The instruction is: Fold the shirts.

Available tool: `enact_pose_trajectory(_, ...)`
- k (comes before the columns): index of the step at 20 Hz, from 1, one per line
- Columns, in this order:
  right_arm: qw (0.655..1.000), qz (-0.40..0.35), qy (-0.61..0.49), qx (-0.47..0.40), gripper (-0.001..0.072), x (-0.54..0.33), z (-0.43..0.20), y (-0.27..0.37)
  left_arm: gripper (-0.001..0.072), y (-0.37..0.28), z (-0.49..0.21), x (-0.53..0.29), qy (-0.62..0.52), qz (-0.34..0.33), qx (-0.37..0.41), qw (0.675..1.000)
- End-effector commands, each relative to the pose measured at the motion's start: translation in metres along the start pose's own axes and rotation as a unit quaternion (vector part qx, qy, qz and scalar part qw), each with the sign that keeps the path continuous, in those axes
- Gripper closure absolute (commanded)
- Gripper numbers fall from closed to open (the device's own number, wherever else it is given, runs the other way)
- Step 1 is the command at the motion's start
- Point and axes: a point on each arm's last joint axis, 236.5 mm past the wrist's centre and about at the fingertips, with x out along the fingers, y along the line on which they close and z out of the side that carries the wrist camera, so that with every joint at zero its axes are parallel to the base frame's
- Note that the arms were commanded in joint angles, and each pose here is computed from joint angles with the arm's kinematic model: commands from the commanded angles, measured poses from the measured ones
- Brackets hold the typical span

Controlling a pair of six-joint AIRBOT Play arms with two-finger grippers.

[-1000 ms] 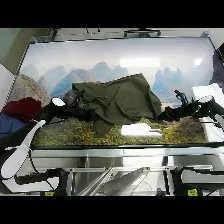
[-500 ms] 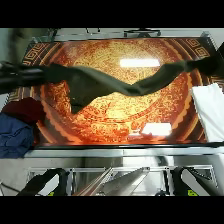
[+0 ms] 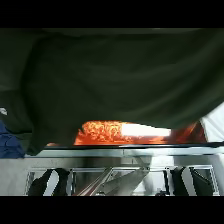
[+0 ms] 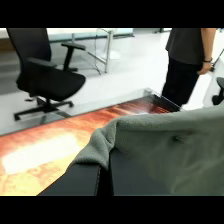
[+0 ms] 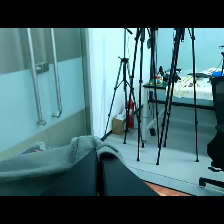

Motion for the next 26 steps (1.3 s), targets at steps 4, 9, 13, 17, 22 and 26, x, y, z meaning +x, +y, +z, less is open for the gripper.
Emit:
enact_pose_trajectory(4, 0.981, 0.047, 0.162, 0.093, 0.0690, 0.054, -0.119, -0.055, 0.0683, 0.047, -0.137, 0.104, 0.191, -0.118, -0.161, 0.961)
enact_pose_trajectory(9, 0.896, 0.017, 0.392, 0.206, 0.0690, 0.103, -0.362, -0.119, 0.0686, 0.143, -0.325, 0.197, 0.354, -0.049, -0.245, 0.901)
enact_pose_trajectory(13, 0.837, -0.032, 0.456, 0.301, 0.0690, 0.120, -0.507, -0.154, 0.0688, 0.199, -0.429, 0.245, 0.407, -0.043, -0.307, 0.859)
enact_pose_trajectory(17, 0.823, -0.071, 0.453, 0.336, 0.0672, 0.124, -0.561, -0.178, 0.0518, 0.241, -0.456, 0.278, 0.387, -0.044, -0.329, 0.860)
enact_pose_trajectory(22, 0.819, -0.069, 0.446, 0.354, 0.0299, 0.106, -0.526, -0.197, -0.0010, 0.268, -0.426, 0.237, 0.409, -0.046, -0.360, 0.837)
enact_pose_trajectory(26, 0.785, -0.037, 0.480, 0.391, 0.0351, 0.049, -0.495, -0.192, 0.0090, 0.247, -0.444, 0.161, 0.471, -0.068, -0.447, 0.757)
